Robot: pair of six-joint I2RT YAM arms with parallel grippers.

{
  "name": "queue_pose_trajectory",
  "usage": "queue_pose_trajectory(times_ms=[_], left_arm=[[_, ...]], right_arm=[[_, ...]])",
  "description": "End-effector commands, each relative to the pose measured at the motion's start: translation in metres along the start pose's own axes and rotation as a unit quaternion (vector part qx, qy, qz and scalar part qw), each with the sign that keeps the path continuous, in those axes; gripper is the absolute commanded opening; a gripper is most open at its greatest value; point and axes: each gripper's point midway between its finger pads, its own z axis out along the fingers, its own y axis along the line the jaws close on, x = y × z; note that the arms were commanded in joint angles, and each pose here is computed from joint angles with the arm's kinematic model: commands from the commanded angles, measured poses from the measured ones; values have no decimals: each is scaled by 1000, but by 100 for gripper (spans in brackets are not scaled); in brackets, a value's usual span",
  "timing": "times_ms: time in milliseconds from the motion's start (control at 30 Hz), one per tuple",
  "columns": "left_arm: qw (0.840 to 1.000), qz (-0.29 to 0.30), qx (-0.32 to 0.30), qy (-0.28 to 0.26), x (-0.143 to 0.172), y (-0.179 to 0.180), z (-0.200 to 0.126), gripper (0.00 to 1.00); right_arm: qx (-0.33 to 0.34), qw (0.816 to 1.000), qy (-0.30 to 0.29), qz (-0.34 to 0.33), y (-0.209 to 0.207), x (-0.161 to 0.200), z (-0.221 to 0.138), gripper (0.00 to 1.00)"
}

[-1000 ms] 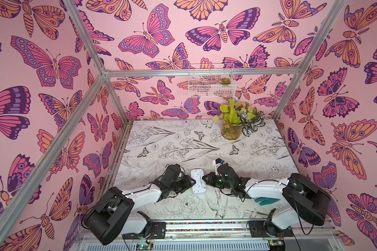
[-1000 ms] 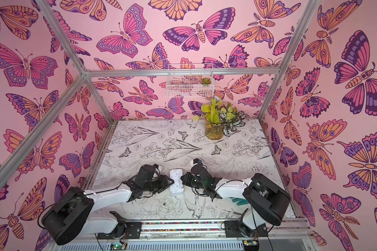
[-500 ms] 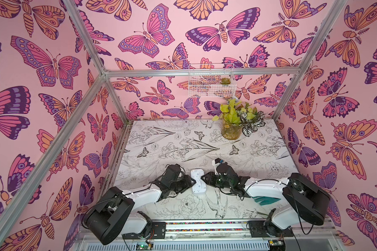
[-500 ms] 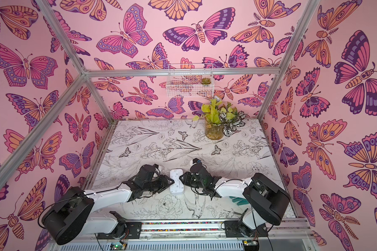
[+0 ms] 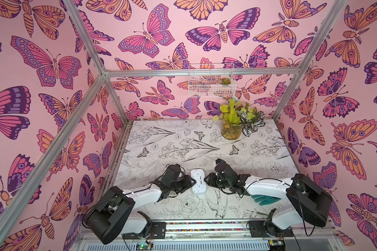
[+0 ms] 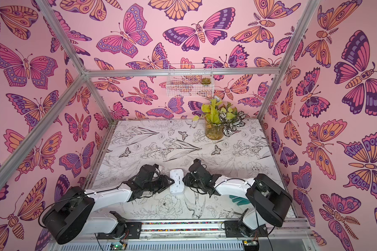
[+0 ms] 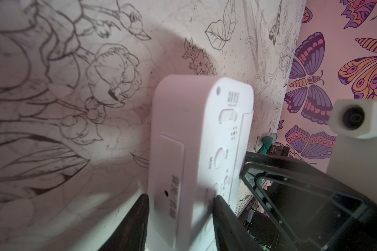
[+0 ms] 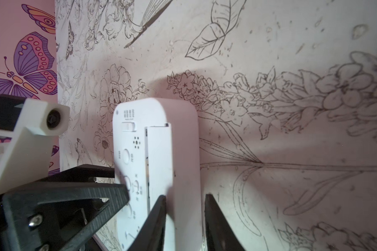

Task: Insert the battery into the alarm
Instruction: Install the cover on the alarm.

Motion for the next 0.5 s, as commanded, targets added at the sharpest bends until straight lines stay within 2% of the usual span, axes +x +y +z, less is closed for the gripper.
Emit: queue_pose_trajectory(times_ms=[0,233,467], left_arm=[[1000,11,-13,1,3,8,2,51],[1000,13,-12,2,2,6,4,52],[1000,14,-6,8,2,2,5,50]], right_arm=[[9,1000,-6,-16,4,-5,-4,33],[7,1000,-6,-19,7,-6,-1,33],[13,1000,3,-28,11,0,5,26]])
